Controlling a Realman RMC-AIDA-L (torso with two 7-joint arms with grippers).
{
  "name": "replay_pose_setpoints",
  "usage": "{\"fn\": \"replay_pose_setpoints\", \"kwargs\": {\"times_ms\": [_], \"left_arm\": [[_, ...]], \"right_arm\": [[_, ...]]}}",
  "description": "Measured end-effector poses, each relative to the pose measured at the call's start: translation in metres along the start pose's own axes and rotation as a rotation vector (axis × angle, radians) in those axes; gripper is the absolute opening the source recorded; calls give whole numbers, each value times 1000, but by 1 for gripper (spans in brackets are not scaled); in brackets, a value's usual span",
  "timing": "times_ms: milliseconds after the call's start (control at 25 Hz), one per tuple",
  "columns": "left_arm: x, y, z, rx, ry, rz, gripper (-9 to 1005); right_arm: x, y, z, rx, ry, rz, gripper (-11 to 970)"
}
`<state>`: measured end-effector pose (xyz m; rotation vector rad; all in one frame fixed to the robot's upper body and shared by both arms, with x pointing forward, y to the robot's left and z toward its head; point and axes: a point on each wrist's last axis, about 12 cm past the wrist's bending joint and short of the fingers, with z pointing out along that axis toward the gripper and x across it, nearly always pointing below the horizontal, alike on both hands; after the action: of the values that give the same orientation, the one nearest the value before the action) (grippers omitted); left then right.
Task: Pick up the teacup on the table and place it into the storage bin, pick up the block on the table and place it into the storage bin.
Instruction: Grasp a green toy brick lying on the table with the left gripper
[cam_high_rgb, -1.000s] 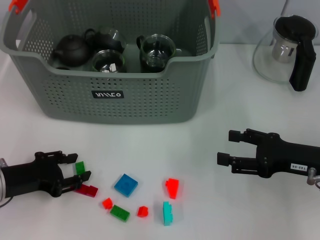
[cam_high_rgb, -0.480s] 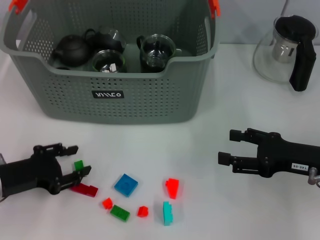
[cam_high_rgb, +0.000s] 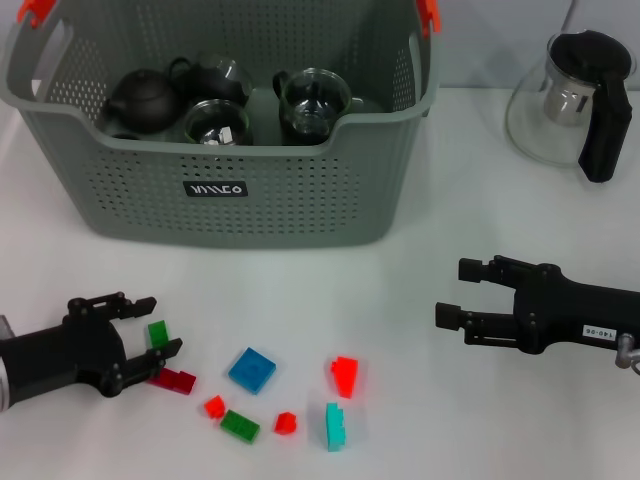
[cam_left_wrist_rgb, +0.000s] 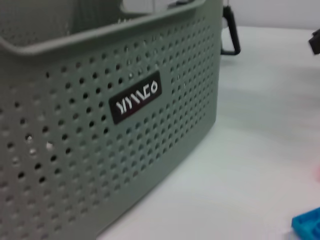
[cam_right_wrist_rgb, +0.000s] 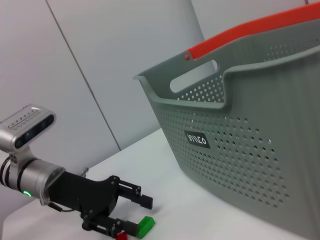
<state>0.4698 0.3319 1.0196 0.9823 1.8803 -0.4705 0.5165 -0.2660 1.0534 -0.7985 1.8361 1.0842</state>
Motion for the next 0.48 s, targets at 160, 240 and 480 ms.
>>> {"fn": "replay_pose_setpoints", "kwargs": {"times_ms": [160,240,480], "left_arm": [[2,-2,3,0,2,-8,562],[3,-2,4,-5,11,-10,561],[5,-3,6,-8,20,-17,558]], "right_arm": [[-1,0,0,1,1,-1,927],[-1,-1,0,0,1,-1,927],[-1,-1,0,3,1,0,927]]}}
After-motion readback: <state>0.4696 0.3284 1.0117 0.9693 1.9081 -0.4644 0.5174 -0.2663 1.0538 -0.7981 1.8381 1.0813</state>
